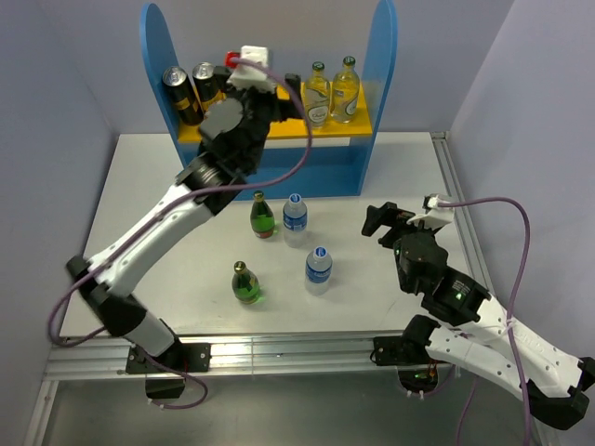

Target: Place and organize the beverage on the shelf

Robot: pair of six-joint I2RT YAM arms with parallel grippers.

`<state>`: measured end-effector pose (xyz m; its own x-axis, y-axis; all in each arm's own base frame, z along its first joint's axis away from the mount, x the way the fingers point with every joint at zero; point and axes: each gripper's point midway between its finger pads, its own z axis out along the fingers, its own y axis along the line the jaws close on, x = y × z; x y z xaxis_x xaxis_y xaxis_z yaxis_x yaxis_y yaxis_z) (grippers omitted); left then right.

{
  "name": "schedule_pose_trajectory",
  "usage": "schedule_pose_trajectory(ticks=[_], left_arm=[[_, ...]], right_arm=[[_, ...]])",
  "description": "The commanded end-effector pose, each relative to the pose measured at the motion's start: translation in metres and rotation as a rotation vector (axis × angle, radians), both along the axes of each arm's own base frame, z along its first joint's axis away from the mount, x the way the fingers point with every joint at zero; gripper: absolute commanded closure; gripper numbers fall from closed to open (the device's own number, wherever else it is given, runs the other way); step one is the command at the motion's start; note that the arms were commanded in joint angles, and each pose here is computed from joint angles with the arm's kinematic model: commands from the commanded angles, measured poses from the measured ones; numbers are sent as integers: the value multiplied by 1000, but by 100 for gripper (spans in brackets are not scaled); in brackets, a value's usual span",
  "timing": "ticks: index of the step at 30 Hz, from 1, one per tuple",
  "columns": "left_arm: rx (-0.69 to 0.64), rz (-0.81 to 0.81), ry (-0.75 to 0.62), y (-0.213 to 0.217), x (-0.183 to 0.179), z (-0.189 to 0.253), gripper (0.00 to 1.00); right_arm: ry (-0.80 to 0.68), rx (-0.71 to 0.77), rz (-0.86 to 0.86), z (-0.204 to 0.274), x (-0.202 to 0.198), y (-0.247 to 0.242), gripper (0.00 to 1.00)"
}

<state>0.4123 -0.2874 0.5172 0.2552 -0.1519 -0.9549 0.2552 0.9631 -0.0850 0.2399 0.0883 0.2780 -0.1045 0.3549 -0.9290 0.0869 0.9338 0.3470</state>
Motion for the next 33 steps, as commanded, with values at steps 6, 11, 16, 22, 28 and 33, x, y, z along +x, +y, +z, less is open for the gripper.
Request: schedule_pose_trajectory(ticks=[6, 11, 16, 22, 28, 33], left_arm=[[26, -11, 354, 60, -96, -146, 1], [25, -7, 423, 77, -111, -219, 2], [37, 9, 485, 79, -100, -266, 2], [36, 18, 521, 77, -81, -299, 3], [30, 22, 528, 74, -60, -315, 5], [36, 56, 534, 72, -44, -329, 8]], right_arm=[[-13, 22, -17, 2, 3, 1, 0], [2, 6, -18, -2, 6, 5, 0], [8, 0, -29, -5, 5, 2, 0], [15, -3, -34, -9, 5, 1, 0], [19, -6, -35, -10, 6, 2, 0], [18, -4, -30, -10, 6, 3, 0]])
